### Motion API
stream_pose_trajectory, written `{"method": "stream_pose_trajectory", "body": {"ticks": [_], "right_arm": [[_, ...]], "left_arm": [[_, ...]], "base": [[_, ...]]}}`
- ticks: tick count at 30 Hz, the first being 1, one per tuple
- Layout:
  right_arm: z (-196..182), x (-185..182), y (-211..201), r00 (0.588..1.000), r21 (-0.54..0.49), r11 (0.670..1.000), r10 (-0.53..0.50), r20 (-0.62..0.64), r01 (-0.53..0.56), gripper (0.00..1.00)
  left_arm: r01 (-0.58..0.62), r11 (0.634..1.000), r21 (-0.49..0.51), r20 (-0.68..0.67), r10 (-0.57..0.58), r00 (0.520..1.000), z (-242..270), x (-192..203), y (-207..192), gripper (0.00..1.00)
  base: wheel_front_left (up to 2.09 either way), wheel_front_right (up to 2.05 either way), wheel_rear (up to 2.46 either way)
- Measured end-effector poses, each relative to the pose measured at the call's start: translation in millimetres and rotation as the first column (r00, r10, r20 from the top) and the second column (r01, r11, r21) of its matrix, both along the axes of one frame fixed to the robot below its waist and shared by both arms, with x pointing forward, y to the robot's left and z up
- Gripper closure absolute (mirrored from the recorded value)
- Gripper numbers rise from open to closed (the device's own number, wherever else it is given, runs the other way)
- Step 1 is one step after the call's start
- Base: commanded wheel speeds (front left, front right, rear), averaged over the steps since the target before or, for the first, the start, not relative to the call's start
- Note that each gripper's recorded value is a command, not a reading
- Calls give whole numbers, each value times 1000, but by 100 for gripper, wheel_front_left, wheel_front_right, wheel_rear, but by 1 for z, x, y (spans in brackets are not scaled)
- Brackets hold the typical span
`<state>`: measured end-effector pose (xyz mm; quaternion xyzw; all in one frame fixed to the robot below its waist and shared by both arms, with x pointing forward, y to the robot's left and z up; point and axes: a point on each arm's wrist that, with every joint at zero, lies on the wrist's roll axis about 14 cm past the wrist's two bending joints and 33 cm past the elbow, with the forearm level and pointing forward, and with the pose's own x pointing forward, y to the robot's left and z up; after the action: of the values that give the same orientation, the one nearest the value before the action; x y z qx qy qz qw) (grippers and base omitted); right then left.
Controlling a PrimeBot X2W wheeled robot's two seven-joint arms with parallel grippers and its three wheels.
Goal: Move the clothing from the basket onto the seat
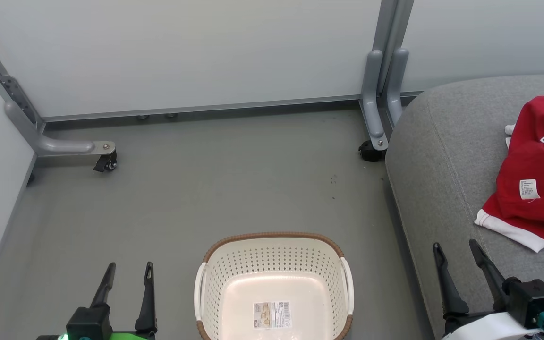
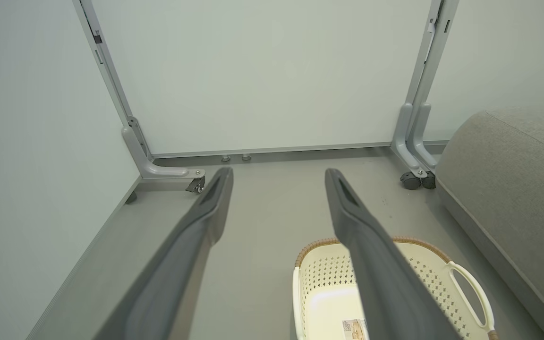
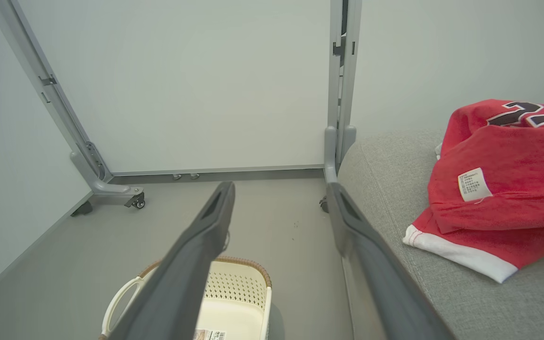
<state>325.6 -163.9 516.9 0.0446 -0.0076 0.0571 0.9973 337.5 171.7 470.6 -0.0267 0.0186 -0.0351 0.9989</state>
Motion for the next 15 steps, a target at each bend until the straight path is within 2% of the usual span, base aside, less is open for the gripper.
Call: {"method": "stream_pose_trajectory", "body": {"ticks": [4,15], "right_arm": [[-9,-1,2,1000,18,1000,1,-28,0,100],[-15,4,-3,998,240,970,-11,-62,25,100]], "left_arm": [[-6,1000,-16,-41,5,999,-11,-3,-1,100],[-89,971,-221,-108,66,992,-17,-1,10,100]], "base": [[0,0,0],[0,0,0]]}}
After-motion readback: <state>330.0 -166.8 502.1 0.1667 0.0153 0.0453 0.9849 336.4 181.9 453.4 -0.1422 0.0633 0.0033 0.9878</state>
